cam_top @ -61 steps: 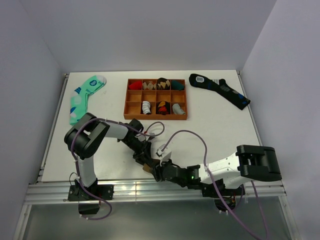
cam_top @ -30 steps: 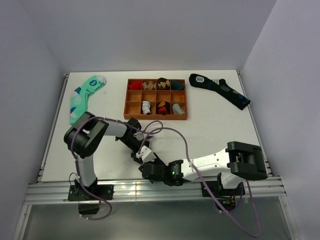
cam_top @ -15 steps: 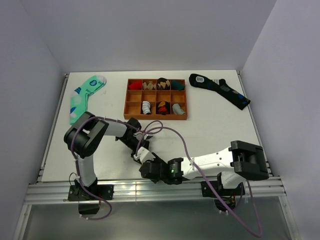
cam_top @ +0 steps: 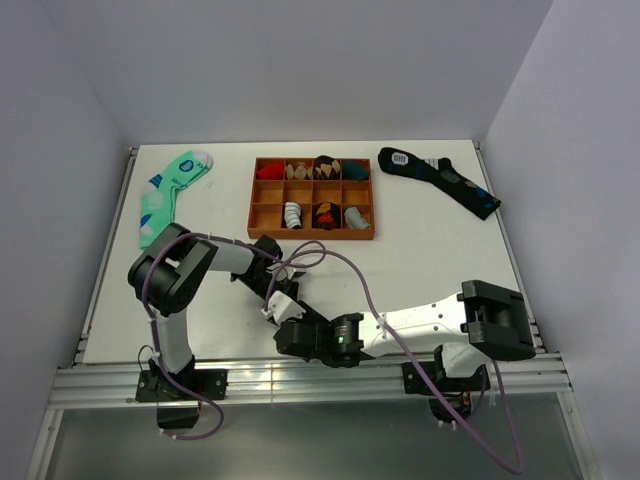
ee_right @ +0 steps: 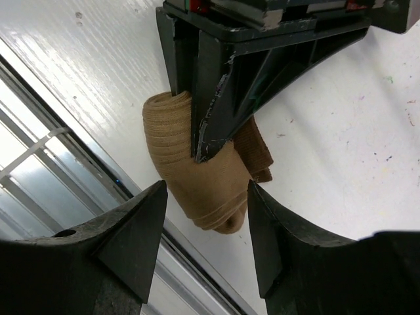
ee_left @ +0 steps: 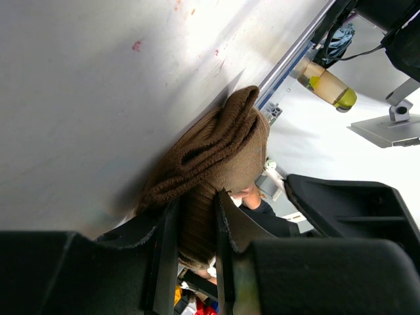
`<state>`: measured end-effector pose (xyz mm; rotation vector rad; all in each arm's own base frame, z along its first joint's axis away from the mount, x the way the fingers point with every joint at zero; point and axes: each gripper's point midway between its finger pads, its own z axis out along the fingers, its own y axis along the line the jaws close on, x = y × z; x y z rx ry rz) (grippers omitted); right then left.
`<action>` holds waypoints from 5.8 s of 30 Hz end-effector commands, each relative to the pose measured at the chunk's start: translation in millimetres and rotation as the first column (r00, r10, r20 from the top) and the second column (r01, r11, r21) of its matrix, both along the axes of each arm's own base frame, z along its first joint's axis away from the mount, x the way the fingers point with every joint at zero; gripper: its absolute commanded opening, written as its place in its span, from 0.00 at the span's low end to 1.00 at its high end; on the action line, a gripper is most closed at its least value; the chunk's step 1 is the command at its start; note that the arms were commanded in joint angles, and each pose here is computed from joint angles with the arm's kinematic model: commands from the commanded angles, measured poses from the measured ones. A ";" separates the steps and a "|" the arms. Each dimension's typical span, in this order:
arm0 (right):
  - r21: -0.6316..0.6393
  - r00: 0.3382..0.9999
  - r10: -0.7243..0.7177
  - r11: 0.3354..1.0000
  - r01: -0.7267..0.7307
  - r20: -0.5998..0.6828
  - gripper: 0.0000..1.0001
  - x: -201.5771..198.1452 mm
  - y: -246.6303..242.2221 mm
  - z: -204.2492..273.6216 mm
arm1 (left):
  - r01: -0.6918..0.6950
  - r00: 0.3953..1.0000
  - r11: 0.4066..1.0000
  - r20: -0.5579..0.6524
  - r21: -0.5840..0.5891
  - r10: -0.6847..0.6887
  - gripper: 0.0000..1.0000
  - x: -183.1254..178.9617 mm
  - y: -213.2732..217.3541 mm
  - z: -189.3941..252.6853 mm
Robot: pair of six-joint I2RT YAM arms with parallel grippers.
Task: Roll the socks
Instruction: Roll the sock at the center of the board.
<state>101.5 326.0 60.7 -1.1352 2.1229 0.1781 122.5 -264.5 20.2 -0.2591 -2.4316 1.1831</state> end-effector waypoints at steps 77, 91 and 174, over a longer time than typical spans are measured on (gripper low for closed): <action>0.041 0.878 0.058 0.998 -0.044 -0.476 0.15 -16.2 7.6 -83.9 | -0.485 0.796 0.875 0.421 0.014 0.434 0.47 109.1 -1.7 23.9; 0.016 0.797 -0.061 0.996 0.088 -0.600 0.13 -14.9 -1.5 -108.2 | -0.582 0.678 0.813 0.560 0.013 0.476 0.52 138.7 11.5 45.6; -0.144 0.482 -0.382 0.877 0.458 -0.788 0.01 -31.5 -30.9 -158.8 | -0.973 0.172 0.231 0.640 -0.010 0.749 0.73 45.8 102.5 25.3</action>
